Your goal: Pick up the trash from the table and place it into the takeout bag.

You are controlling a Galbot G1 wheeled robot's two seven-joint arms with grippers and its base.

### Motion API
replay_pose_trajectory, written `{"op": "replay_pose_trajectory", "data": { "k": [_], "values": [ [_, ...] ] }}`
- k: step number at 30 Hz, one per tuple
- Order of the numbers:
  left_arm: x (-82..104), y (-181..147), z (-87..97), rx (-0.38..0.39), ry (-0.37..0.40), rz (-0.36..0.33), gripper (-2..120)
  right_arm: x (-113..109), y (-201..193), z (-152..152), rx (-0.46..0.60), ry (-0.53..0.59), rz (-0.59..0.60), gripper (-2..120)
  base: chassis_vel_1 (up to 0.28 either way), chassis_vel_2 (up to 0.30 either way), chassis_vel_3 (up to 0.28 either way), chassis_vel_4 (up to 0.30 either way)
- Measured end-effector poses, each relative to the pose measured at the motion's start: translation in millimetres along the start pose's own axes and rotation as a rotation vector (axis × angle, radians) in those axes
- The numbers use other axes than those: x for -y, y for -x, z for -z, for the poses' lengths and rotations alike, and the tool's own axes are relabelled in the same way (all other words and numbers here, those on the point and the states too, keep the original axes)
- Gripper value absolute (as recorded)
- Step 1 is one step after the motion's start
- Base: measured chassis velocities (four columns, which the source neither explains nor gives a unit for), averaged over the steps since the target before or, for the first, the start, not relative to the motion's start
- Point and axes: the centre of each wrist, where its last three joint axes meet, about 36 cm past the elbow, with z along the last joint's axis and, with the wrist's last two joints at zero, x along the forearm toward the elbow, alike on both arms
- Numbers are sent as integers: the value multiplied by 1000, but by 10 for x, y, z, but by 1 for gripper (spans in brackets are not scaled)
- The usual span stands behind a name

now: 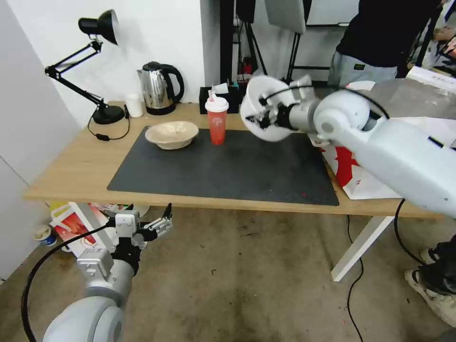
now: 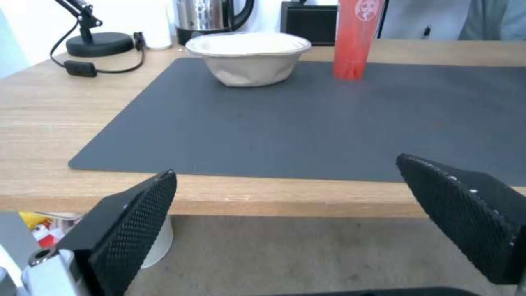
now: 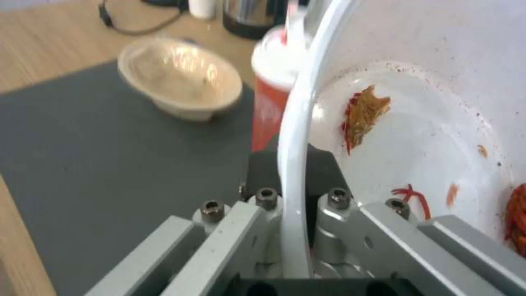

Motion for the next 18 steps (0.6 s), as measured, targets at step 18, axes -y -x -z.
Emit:
{"op": "replay_pose_trajectory", "data": {
  "k": [18],
  "values": [
    [-1, -19, 13, 2, -1, 0, 100, 195, -257, 714, 113, -27, -19, 0, 0, 0, 0, 0]
  ]
}}
